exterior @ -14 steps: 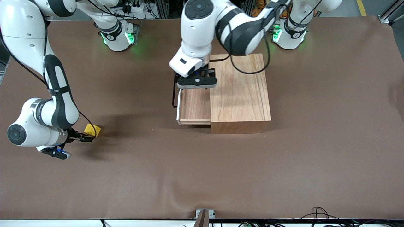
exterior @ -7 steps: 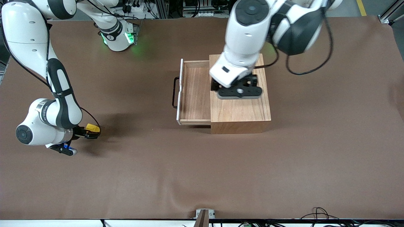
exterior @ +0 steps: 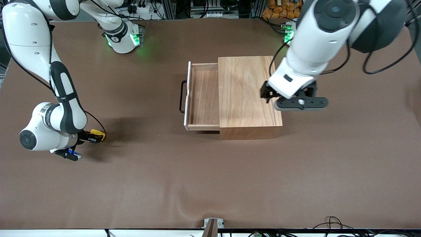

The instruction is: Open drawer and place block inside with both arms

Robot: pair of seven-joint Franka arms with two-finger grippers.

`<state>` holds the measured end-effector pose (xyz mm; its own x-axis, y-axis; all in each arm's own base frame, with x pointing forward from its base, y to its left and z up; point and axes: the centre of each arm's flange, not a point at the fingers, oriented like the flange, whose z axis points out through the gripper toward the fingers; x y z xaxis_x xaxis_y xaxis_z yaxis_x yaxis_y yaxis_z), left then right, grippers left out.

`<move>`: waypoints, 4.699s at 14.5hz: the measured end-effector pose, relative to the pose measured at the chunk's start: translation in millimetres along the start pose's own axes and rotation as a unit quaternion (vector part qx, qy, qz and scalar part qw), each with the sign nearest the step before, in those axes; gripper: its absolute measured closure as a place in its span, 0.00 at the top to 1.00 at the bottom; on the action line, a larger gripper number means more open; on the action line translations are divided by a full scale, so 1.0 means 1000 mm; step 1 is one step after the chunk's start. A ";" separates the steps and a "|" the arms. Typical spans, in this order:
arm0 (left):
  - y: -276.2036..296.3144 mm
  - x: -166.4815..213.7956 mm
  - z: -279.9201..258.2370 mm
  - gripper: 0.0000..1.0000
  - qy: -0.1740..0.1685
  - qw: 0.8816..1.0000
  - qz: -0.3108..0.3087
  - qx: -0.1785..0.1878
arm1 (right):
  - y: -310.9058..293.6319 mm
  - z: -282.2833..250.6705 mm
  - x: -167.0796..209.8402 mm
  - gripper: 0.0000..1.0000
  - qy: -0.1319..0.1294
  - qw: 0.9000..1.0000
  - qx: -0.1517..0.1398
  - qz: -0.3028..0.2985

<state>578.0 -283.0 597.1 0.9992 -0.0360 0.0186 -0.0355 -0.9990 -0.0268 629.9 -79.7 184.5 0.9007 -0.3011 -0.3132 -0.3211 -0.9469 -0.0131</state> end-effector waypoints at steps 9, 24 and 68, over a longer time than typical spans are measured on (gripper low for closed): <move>-0.153 0.033 -0.008 1.00 -0.015 1.000 0.013 0.004 | 0.000 -0.090 -0.023 0.56 0.007 0.983 0.011 -0.185; -0.217 -0.065 -0.029 1.00 -0.003 0.999 -0.030 -0.025 | -0.327 -0.192 -0.254 0.56 0.002 0.942 -0.032 -0.333; -0.257 -0.034 -0.021 1.00 0.006 1.000 0.022 -0.003 | -0.098 -0.319 -0.183 1.00 0.082 0.983 0.000 -0.165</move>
<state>552.9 -26.0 624.1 0.9963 -0.0809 0.0298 -0.0803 -0.9965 -0.0218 589.8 32.0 546.0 0.9910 0.0077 -0.1337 -0.0042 -0.9961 -0.0885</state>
